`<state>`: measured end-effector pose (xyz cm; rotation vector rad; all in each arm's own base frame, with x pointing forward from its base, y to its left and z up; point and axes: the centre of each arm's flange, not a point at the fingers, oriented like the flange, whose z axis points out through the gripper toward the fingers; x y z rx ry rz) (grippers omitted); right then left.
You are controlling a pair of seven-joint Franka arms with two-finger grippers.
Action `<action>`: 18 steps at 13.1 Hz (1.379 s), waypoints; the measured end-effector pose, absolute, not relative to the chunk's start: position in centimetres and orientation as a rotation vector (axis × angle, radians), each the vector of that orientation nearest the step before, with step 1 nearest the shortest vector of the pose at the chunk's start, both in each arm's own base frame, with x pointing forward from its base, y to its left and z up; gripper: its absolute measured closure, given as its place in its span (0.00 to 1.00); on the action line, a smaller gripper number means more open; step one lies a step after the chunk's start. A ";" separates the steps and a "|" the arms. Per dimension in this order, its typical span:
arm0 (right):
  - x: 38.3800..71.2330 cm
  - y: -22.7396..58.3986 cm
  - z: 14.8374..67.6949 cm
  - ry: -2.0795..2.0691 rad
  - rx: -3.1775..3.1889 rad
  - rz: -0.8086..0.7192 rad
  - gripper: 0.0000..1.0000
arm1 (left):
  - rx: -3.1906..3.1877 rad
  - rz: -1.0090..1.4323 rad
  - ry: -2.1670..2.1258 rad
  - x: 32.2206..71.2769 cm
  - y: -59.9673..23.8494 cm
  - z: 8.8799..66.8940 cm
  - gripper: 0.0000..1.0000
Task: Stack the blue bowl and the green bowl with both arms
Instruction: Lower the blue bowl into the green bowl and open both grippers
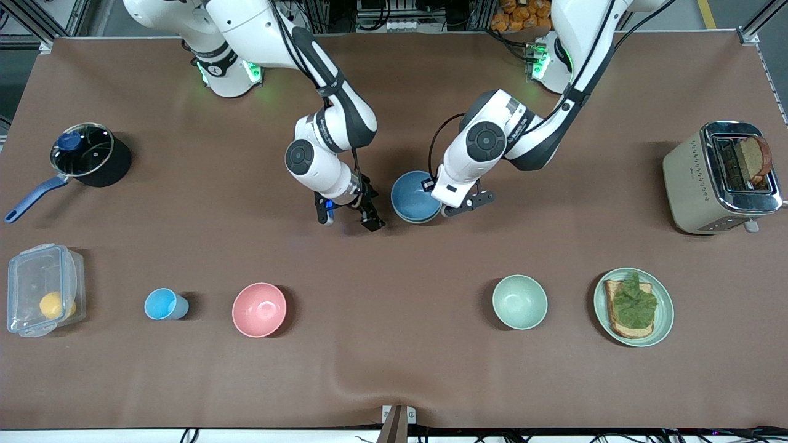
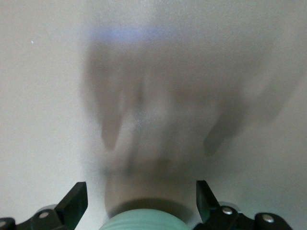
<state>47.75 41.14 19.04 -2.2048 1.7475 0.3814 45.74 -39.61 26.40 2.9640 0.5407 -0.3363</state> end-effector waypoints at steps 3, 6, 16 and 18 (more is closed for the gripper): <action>47.7 41.2 19.0 1.745 -2.207 0.382 0.00 | 2.966 -0.341 0.541 45.5 -39.6 26.0 0.94; 47.7 41.3 19.0 1.745 -2.207 0.382 0.00 | 2.966 -0.341 0.541 45.4 -39.6 25.7 0.94; 47.6 41.3 19.1 1.743 -2.209 0.385 0.00 | 2.958 -0.351 0.549 45.4 -39.7 24.1 0.74; 47.7 41.3 19.1 1.744 -2.208 0.384 0.00 | 2.952 -0.341 0.549 45.6 -39.8 24.4 0.54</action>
